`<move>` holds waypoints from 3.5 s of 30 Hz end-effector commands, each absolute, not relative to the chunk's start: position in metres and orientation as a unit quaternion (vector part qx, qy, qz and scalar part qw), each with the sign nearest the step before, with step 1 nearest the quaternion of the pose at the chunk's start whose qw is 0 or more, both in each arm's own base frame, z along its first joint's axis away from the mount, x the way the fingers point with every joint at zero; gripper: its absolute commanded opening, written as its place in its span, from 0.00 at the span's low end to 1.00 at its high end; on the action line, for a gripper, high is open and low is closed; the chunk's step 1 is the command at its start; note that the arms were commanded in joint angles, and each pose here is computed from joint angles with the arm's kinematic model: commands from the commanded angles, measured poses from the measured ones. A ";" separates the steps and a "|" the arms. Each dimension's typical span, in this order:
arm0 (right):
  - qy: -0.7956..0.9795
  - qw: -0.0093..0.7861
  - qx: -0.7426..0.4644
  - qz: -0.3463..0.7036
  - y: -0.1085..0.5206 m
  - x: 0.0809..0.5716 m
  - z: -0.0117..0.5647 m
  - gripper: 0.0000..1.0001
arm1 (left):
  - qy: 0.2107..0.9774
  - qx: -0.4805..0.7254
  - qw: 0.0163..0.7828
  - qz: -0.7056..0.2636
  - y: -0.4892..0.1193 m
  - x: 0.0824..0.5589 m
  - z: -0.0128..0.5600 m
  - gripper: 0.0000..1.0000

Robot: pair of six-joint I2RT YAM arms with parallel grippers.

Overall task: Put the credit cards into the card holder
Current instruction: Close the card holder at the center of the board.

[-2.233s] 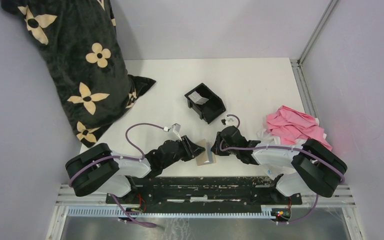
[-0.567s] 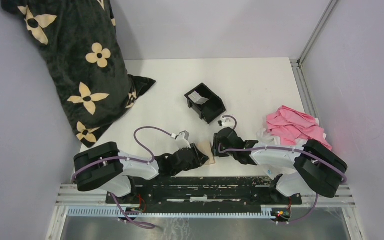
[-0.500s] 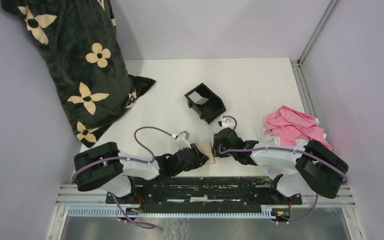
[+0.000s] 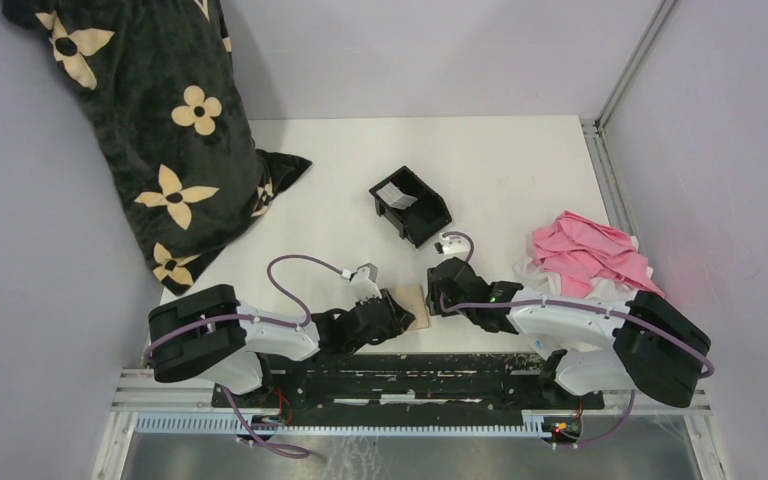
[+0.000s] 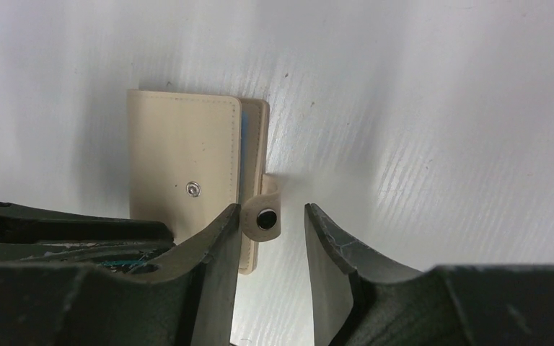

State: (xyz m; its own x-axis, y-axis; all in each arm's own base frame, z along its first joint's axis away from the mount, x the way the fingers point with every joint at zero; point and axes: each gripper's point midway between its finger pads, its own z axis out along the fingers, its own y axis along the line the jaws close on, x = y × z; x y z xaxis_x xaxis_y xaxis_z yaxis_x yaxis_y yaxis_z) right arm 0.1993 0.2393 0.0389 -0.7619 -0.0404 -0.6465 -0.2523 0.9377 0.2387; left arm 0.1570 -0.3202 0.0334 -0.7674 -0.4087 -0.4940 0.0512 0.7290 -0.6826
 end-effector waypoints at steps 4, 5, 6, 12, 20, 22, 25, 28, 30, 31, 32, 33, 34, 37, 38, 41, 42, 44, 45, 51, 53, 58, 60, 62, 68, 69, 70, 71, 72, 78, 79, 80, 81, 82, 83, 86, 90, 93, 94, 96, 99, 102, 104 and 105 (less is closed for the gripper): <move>0.910 0.379 -0.083 0.148 0.247 0.212 0.070 0.43 | 0.882 -0.107 0.330 -0.318 -0.303 0.153 0.020 0.25; 0.909 0.380 -0.085 0.146 0.248 0.212 0.071 0.43 | 0.882 -0.107 0.330 -0.318 -0.302 0.153 0.020 0.24; 0.909 0.381 -0.087 0.143 0.248 0.212 0.072 0.42 | 0.881 -0.108 0.331 -0.319 -0.302 0.153 0.021 0.23; 0.911 0.382 -0.095 0.124 0.249 0.212 0.071 0.40 | 0.883 -0.108 0.330 -0.317 -0.300 0.152 0.019 0.22; 0.912 0.385 -0.104 0.102 0.249 0.212 0.072 0.36 | 0.884 -0.107 0.327 -0.315 -0.301 0.151 0.017 0.21; 0.913 0.382 -0.106 0.099 0.249 0.211 0.071 0.36 | 0.884 -0.106 0.327 -0.316 -0.301 0.151 0.017 0.21; 0.913 0.382 -0.107 0.095 0.249 0.211 0.070 0.35 | 0.884 -0.106 0.327 -0.317 -0.302 0.150 0.018 0.21; 0.914 0.381 -0.109 0.087 0.248 0.211 0.069 0.35 | 0.885 -0.106 0.326 -0.316 -0.302 0.150 0.017 0.21; 0.914 0.381 -0.110 0.085 0.248 0.211 0.069 0.35 | 0.885 -0.105 0.326 -0.316 -0.302 0.150 0.017 0.21; 0.914 0.381 -0.110 0.084 0.248 0.211 0.069 0.34 | 0.885 -0.105 0.327 -0.316 -0.302 0.150 0.017 0.21; 0.914 0.381 -0.110 0.085 0.248 0.211 0.069 0.34 | 0.885 -0.105 0.327 -0.316 -0.303 0.150 0.017 0.21; 0.914 0.382 -0.110 0.085 0.249 0.211 0.069 0.33 | 0.884 -0.105 0.327 -0.316 -0.303 0.150 0.017 0.21; 0.913 0.382 -0.111 0.085 0.249 0.211 0.069 0.32 | 0.885 -0.105 0.327 -0.315 -0.302 0.150 0.017 0.21; 0.912 0.384 -0.114 0.088 0.251 0.211 0.071 0.29 | 0.886 -0.104 0.326 -0.314 -0.303 0.149 0.016 0.21; 0.912 0.384 -0.114 0.088 0.251 0.211 0.072 0.29 | 0.885 -0.104 0.326 -0.315 -0.303 0.149 0.016 0.21; 0.910 0.387 -0.115 0.092 0.254 0.210 0.074 0.25 | 0.886 -0.104 0.326 -0.314 -0.303 0.149 0.016 0.21; 0.910 0.387 -0.116 0.093 0.254 0.210 0.074 0.25 | 0.885 -0.104 0.326 -0.314 -0.303 0.149 0.016 0.21; 0.909 0.388 -0.117 0.095 0.256 0.210 0.076 0.22 | 0.886 -0.104 0.327 -0.313 -0.302 0.149 0.015 0.21; 0.909 0.388 -0.118 0.096 0.257 0.210 0.076 0.20 | 0.886 -0.104 0.327 -0.312 -0.302 0.149 0.015 0.21; 0.907 0.388 -0.127 0.106 0.267 0.207 0.079 0.07 | 0.886 -0.104 0.328 -0.311 -0.302 0.150 0.015 0.21; 0.906 0.388 -0.131 0.110 0.272 0.206 0.079 0.02 | 0.886 -0.104 0.328 -0.310 -0.302 0.150 0.015 0.20; 0.908 0.379 -0.139 0.113 0.280 0.203 0.074 0.01 | 0.887 -0.103 0.327 -0.309 -0.302 0.150 0.014 0.20; 0.909 0.375 -0.142 0.116 0.283 0.202 0.071 0.01 | 0.887 -0.103 0.328 -0.309 -0.302 0.150 0.014 0.20; 0.909 0.372 -0.147 0.118 0.287 0.200 0.069 0.01 | 0.887 -0.102 0.327 -0.309 -0.303 0.149 0.013 0.20; 0.910 0.366 -0.154 0.121 0.295 0.198 0.065 0.01 | 0.888 -0.101 0.327 -0.307 -0.304 0.150 0.012 0.20; 0.910 0.365 -0.155 0.122 0.297 0.198 0.065 0.01 | 0.888 -0.102 0.327 -0.307 -0.304 0.150 0.013 0.20; 0.910 0.364 -0.156 0.121 0.298 0.198 0.064 0.01 | 0.888 -0.102 0.327 -0.307 -0.304 0.150 0.013 0.20; 0.910 0.364 -0.156 0.121 0.299 0.198 0.063 0.01 | 0.888 -0.102 0.327 -0.307 -0.304 0.150 0.012 0.20; 0.910 0.363 -0.157 0.122 0.300 0.198 0.062 0.01 | 0.888 -0.102 0.327 -0.307 -0.303 0.150 0.012 0.20; 0.912 0.356 -0.162 0.121 0.307 0.197 0.056 0.01 | 0.889 -0.103 0.325 -0.306 -0.303 0.149 0.011 0.20; 0.913 0.355 -0.163 0.119 0.307 0.197 0.055 0.01 | 0.889 -0.102 0.326 -0.307 -0.304 0.149 0.012 0.20; 0.913 0.354 -0.165 0.116 0.307 0.197 0.054 0.01 | 0.888 -0.102 0.325 -0.307 -0.304 0.148 0.012 0.20; 0.914 0.354 -0.164 0.114 0.307 0.197 0.053 0.01 | 0.888 -0.102 0.326 -0.308 -0.304 0.149 0.012 0.20; 0.914 0.354 -0.164 0.113 0.307 0.197 0.051 0.01 | 0.888 -0.102 0.326 -0.307 -0.304 0.149 0.012 0.20; 0.914 0.353 -0.164 0.111 0.307 0.197 0.050 0.01 | 0.888 -0.103 0.326 -0.307 -0.304 0.149 0.012 0.20; 0.914 0.355 -0.163 0.106 0.305 0.199 0.049 0.01 | 0.888 -0.102 0.326 -0.307 -0.304 0.148 0.012 0.20; 0.915 0.356 -0.162 0.099 0.304 0.200 0.047 0.01 | 0.889 -0.102 0.325 -0.307 -0.305 0.148 0.012 0.20; 0.915 0.355 -0.163 0.096 0.305 0.201 0.045 0.01 | 0.889 -0.101 0.325 -0.306 -0.304 0.148 0.011 0.20; 0.916 0.355 -0.162 0.096 0.305 0.201 0.044 0.01 | 0.889 -0.102 0.324 -0.307 -0.305 0.148 0.011 0.20; 0.916 0.354 -0.163 0.093 0.305 0.201 0.043 0.01 | 0.889 -0.101 0.323 -0.307 -0.304 0.147 0.011 0.20; 0.917 0.355 -0.162 0.088 0.303 0.201 0.041 0.01 | 0.889 -0.101 0.323 -0.308 -0.305 0.146 0.010 0.20; 0.916 0.358 -0.160 0.079 0.298 0.202 0.042 0.01 | 0.889 -0.102 0.323 -0.308 -0.305 0.147 0.010 0.20; 0.916 0.362 -0.159 0.071 0.294 0.203 0.044 0.01 | 0.889 -0.101 0.323 -0.308 -0.305 0.146 0.010 0.20; 0.915 0.364 -0.159 0.067 0.292 0.204 0.045 0.01 | 0.889 -0.101 0.323 -0.308 -0.305 0.146 0.010 0.20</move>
State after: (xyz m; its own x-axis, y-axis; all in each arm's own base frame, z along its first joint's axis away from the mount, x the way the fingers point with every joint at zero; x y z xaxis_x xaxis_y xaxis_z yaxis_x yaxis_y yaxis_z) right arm 0.1971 0.2898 0.0335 -0.7089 -0.2582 -0.6564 -0.3586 0.9333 0.0202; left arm 0.1540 -0.3146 0.0288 -0.7531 -0.4156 -0.5101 0.0394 0.7453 -0.6656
